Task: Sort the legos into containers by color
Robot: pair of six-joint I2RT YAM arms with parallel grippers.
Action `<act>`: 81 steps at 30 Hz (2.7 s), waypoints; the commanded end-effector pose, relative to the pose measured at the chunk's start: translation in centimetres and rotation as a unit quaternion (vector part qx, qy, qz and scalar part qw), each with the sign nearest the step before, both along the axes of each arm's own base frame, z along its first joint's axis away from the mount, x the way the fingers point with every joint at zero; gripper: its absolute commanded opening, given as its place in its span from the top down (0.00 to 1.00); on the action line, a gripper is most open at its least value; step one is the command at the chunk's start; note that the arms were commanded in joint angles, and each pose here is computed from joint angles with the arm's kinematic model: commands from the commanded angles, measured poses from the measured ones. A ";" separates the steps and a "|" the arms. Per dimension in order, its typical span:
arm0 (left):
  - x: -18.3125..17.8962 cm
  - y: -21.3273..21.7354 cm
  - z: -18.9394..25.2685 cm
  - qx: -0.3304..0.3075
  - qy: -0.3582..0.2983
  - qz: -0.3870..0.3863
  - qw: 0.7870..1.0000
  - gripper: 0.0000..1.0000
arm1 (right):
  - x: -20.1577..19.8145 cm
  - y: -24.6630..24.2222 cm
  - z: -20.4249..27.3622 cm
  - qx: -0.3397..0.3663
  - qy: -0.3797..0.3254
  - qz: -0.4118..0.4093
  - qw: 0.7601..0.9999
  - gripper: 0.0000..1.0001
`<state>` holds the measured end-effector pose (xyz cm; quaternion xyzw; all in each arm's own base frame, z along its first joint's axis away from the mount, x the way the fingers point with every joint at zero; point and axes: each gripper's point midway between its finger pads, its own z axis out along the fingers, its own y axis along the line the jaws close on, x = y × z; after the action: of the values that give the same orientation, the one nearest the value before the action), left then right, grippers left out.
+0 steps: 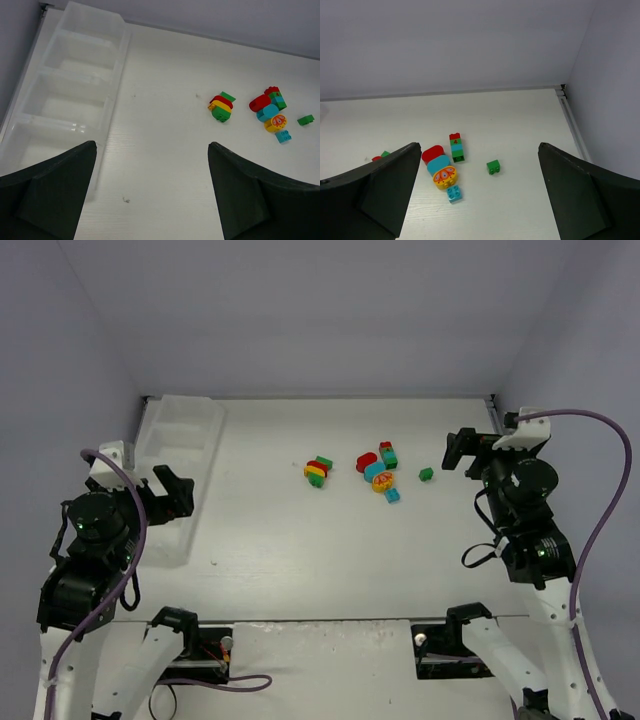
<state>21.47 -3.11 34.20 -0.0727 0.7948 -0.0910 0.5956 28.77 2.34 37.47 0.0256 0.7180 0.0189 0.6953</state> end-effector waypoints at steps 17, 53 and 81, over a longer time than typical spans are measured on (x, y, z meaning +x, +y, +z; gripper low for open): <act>6.2 -11.2 -3.2 -0.002 0.091 -0.163 0.982 0.20 | 2.1 2.6 -6.2 0.080 0.084 0.026 0.993 0.00; 8.8 -27.3 -9.9 -0.003 0.153 -0.275 0.949 0.37 | 10.5 -2.8 -26.8 0.185 0.358 -0.231 0.885 0.52; 4.5 -18.7 -11.3 -0.012 0.170 -0.198 0.965 0.38 | 17.0 -3.1 -32.4 0.205 0.379 -0.293 0.854 0.56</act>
<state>25.44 -21.95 21.04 0.0808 0.8938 -0.1911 0.3977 44.15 -0.25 3.16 0.3684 0.8818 -0.0522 0.2896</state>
